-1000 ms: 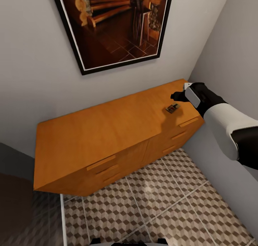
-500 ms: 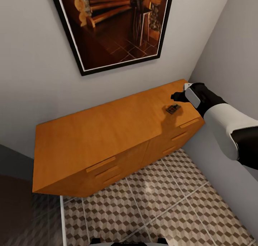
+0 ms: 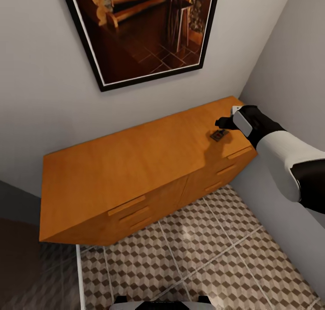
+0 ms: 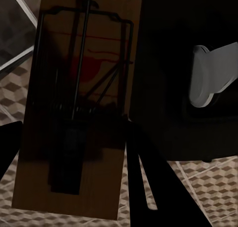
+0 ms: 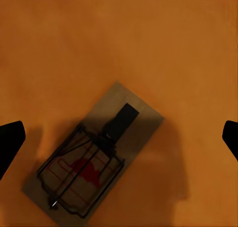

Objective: Take the four mousetraps from the cabinet in the bathroom and place them on the bathroom floor. Make sure all four end up on the same floor surface, and ensure that at least two of them are either under or directly next to the same bathroom sink.

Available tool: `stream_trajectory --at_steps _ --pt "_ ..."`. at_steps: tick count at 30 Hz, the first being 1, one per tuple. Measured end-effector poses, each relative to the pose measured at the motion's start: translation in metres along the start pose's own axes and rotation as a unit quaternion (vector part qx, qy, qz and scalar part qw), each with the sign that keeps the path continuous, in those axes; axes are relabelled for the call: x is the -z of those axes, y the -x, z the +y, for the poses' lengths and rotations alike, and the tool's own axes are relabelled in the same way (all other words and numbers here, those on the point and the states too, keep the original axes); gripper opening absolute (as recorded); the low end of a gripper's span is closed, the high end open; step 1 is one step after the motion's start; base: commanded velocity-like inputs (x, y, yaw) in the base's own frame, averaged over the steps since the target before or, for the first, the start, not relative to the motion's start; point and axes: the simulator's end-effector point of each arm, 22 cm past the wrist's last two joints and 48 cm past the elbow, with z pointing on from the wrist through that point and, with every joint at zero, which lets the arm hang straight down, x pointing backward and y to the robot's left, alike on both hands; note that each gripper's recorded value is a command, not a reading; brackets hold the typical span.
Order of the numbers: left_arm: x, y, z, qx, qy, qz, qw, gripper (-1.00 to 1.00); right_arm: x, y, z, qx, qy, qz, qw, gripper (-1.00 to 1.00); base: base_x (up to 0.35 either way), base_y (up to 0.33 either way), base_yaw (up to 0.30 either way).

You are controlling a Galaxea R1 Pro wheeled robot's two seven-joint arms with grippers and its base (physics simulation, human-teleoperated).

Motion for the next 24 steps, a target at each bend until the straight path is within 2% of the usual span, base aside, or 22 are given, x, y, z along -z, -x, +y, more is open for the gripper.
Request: stream_trajectory --at_steps 16,24 --pt "0.002 -0.009 -0.001 0.001 -0.001 0.012 0.9999 -1.0 -0.016 -0.017 0.001 0.002 -0.002 0.015 0.9999 1.0 0.0 0.0 0.0" --pt "0.002 -0.01 -0.001 0.001 -0.001 0.013 0.9999 -1.0 -0.018 -0.019 0.0 0.002 -0.002 0.016 0.9999 1.0 0.0 0.014 0.0"
